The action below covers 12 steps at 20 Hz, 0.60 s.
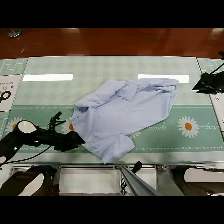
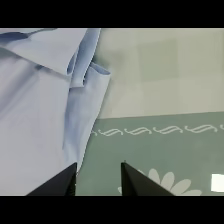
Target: Fold the shirts.
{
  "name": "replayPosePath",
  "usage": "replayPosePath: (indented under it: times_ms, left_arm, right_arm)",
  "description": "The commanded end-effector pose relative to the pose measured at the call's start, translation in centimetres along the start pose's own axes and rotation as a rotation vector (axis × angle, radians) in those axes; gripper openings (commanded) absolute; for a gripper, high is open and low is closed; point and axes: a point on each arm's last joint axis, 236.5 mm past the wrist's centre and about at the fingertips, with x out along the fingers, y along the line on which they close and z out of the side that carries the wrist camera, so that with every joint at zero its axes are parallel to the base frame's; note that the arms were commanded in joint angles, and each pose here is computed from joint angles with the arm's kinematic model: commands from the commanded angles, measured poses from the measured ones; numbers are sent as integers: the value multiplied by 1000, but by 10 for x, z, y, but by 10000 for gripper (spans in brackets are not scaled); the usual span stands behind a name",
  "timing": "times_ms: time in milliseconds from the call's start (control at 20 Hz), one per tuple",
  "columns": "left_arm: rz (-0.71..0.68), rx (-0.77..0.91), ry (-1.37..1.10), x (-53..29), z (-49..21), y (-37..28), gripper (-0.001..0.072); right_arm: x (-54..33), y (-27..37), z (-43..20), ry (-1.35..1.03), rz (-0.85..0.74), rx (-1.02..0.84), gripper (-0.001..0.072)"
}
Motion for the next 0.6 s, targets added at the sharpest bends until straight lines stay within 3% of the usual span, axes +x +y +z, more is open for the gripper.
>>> replayPosePath:
  times_ms: [0,50,100,200,250,350,550]
  left_arm:
    - [-70,-43,-19,25,13,-18,541]
    - [-118,-54,-32,31,18,-28,539]
    - [-161,-67,-41,36,23,-37,465]
    - [-204,-95,-51,42,31,-44,86]
    - [-205,-73,-52,43,32,-44,25]
    - [-203,-55,-55,42,34,-45,25]
    - [-204,-51,-56,42,34,-46,24]
  right_arm:
    - [0,-1,3,-15,-2,-1,379]
    - [0,-1,4,-17,-3,-3,379]
    - [0,-1,4,-17,-4,-6,379]
    - [0,-7,4,-16,-22,-24,379]
    - [0,-12,4,-16,-45,-25,382]
    - [5,-23,4,-23,-57,-4,513]
    - [44,-27,-5,-37,-5,67,531]
